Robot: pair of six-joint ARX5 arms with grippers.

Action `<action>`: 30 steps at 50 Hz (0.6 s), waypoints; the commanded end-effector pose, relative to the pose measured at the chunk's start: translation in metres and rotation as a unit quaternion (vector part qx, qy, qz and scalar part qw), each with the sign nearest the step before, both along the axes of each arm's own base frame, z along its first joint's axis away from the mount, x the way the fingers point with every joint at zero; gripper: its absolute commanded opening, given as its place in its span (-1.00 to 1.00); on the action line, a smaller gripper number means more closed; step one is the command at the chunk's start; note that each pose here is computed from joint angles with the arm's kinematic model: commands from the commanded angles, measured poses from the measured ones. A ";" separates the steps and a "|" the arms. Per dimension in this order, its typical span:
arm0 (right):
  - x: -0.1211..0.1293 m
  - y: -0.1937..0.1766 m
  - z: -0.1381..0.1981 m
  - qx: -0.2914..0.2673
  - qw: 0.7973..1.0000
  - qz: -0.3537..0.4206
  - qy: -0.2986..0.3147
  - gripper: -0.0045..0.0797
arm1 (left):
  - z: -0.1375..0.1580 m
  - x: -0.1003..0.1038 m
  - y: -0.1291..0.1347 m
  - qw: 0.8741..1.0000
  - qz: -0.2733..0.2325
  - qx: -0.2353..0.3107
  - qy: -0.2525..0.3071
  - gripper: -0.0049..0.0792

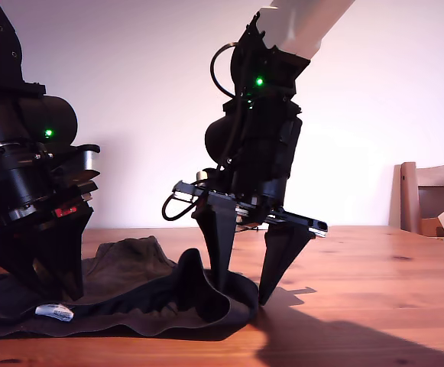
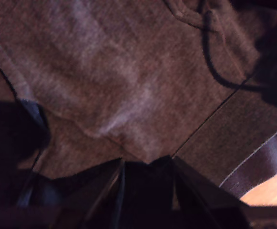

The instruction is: Fold the underwear in front of you. After folding it, place it to the left side.

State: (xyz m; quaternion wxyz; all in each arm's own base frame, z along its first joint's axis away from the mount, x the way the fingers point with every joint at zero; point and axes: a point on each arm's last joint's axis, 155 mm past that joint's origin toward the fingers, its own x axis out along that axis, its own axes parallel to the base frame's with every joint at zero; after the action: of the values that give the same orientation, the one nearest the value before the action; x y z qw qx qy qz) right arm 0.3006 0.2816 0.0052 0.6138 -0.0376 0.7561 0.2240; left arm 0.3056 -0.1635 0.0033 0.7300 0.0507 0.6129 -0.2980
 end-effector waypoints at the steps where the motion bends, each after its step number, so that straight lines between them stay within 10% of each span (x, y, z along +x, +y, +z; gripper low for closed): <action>1: -0.007 -0.001 -0.010 -0.004 1.000 0.004 0.004 0.01 | -0.007 -0.002 -0.001 1.000 -0.006 0.003 0.006 -0.21; 14: -0.001 0.003 -0.014 0.003 0.999 0.027 -0.020 -0.94 | -0.008 0.000 0.003 1.000 -0.014 0.014 -0.002 -0.26; 30: -0.001 -0.047 -0.017 -0.098 0.993 0.053 -0.023 -0.92 | -0.007 0.006 -0.002 0.999 -0.019 0.016 -0.020 -0.28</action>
State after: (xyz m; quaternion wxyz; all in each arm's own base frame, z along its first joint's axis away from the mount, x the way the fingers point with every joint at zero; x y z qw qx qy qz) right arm 0.3055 0.2539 -0.0013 0.6269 -0.1229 0.7419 0.2037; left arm 0.3143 -0.1639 0.0031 0.7417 0.0759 0.5954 -0.2993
